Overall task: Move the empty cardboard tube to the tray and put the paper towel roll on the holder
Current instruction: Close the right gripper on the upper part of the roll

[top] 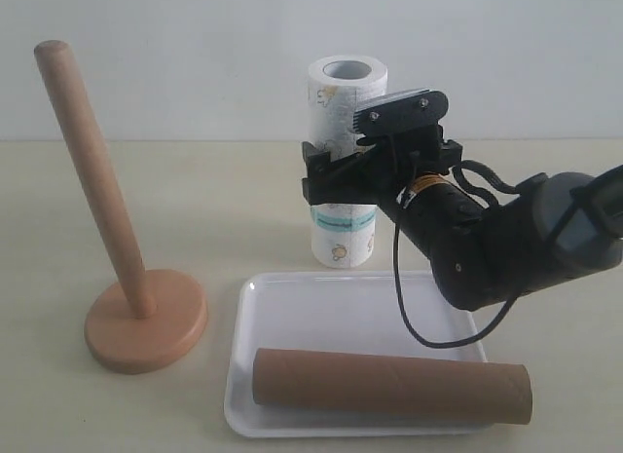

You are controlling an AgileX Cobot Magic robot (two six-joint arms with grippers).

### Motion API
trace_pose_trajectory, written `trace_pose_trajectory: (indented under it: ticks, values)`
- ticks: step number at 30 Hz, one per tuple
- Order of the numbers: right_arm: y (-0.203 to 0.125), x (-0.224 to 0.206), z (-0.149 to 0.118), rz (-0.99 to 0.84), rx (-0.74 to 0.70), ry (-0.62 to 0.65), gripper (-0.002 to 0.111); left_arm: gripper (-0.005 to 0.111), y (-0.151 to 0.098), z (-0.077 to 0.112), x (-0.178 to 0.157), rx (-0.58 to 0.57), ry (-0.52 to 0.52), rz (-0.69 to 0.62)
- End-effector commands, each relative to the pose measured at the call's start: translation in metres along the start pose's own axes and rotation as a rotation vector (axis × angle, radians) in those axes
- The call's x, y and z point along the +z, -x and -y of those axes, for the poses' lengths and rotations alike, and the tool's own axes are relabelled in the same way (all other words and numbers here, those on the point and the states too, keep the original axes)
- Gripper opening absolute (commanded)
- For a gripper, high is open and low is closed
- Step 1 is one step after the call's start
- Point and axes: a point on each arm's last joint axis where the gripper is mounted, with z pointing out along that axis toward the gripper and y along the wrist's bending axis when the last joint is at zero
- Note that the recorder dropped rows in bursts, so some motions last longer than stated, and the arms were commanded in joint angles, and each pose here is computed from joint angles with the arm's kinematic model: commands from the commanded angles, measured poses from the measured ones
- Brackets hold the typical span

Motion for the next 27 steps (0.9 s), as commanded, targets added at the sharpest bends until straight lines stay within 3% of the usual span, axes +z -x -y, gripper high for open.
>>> trace_pose_trajectory:
  ticks: [1, 27]
  values:
    - [0.0032, 0.0006, 0.0000, 0.028, -0.003, -0.006, 0.105, 0.004, -0.0013, 0.0000, 0.0003, -0.006, -0.003, -0.002]
    - [0.0064, 0.0082, -0.0009, -0.021, -0.021, -0.011, 0.105, 0.004, -0.0013, 0.0000, 0.0003, -0.006, -0.003, -0.002]
